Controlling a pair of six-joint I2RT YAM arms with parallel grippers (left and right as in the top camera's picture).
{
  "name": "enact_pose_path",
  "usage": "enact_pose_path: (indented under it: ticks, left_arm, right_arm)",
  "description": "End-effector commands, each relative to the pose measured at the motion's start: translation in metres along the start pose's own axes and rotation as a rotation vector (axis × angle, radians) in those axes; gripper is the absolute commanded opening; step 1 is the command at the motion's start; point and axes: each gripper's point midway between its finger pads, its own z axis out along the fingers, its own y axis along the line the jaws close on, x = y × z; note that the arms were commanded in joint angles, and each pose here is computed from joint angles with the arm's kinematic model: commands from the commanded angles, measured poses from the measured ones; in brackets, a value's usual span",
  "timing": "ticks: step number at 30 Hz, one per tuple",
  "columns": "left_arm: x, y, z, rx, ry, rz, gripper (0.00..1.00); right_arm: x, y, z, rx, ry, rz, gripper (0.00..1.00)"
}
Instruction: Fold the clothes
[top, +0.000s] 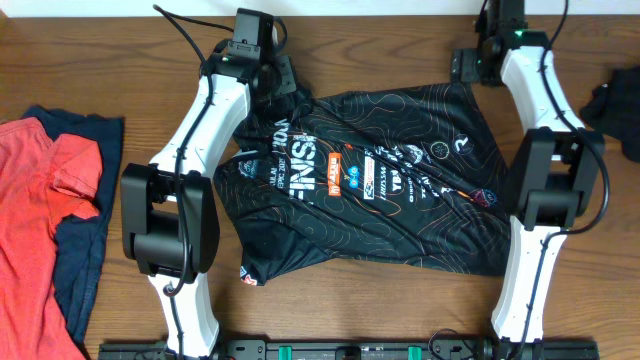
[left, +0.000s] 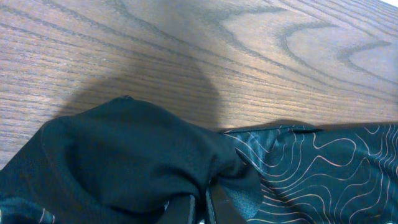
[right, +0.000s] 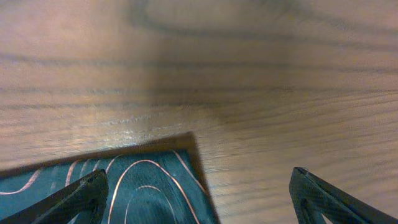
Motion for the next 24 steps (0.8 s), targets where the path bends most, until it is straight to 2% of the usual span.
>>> enact_pose_path:
  ticks: [1, 4, 7, 10, 12, 15, 24]
  left_arm:
    - [-0.004, 0.001, -0.001, -0.004, -0.009, -0.004, 0.06]
    - [-0.004, 0.001, -0.001, -0.005, -0.009, -0.004, 0.06]
    - [-0.004, 0.001, -0.001, -0.005, -0.009, -0.004, 0.06]
    - [-0.004, 0.002, -0.001, -0.008, -0.008, -0.004, 0.06]
    - [-0.004, 0.002, -0.001, -0.009, -0.007, -0.004, 0.06]
    - [-0.004, 0.002, -0.001, -0.009, -0.008, -0.005, 0.06]
    - [-0.004, 0.002, -0.001, -0.01, -0.007, -0.005, 0.05]
  right_arm:
    - [0.007, 0.006, 0.013, -0.012, 0.026, 0.001, 0.89]
    - [0.01, 0.01, 0.017, -0.015, 0.032, -0.006, 0.83]
    - [0.01, 0.015, 0.018, -0.02, 0.033, -0.014, 0.7]
    - [0.011, 0.021, 0.02, -0.026, 0.032, -0.021, 0.63]
    - [0.011, 0.026, 0.021, -0.032, 0.029, -0.025, 0.62]
    - [0.011, 0.033, 0.023, -0.053, 0.028, -0.026, 0.66]
    - [0.026, 0.038, 0.044, -0.063, 0.072, -0.011, 0.64]
